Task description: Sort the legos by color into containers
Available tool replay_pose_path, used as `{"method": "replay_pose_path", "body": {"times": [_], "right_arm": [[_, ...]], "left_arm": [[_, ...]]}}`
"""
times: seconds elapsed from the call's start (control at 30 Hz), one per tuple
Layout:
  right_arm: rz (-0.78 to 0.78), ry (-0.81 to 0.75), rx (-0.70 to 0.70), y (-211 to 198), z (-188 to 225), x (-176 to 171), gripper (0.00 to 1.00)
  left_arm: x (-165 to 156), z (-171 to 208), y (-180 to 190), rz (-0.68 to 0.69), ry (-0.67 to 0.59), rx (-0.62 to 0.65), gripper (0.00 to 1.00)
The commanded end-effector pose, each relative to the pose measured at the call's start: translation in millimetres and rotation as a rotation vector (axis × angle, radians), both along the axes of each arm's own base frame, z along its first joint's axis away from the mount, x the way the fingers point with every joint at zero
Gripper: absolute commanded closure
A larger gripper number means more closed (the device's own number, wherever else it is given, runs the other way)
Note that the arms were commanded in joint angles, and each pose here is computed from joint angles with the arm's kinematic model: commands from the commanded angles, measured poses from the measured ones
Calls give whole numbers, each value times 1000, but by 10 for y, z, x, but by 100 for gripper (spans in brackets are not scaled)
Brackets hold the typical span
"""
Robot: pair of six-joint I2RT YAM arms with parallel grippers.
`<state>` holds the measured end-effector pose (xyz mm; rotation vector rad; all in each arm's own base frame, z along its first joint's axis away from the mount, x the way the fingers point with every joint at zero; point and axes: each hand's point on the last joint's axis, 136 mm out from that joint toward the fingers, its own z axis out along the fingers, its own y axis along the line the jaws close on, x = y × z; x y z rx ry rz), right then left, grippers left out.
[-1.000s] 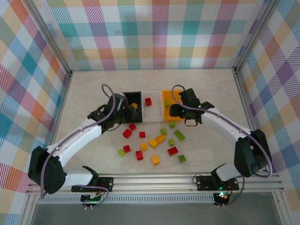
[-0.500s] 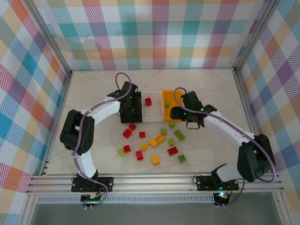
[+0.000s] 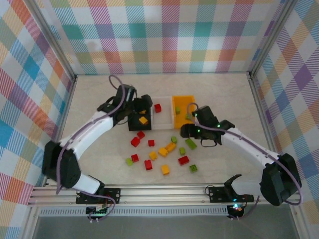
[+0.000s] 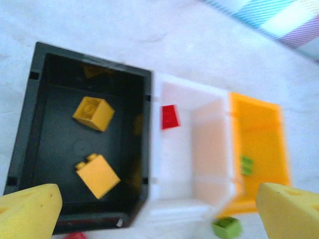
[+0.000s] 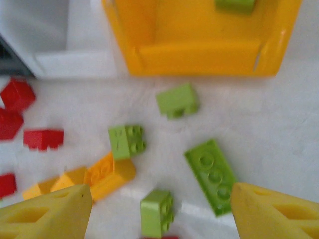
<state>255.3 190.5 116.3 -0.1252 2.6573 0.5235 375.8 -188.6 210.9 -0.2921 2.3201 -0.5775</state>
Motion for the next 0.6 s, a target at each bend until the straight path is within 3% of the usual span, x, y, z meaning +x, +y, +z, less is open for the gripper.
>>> {"method": "replay_pose_path", "body": {"times": [0.0,0.2,0.57], "right_arm": [[53,129,-38,-8,-230,-439,27],[147,229,-135,22,-541,-936,25],[169,179,-276,227,-861,-864,20]], "left_arm": [[-314,-88,-35,-36,23,-69,0],[-763,-330,155,-8,46,-122,0],[-989,-600,354,41,70,-109,0]]}}
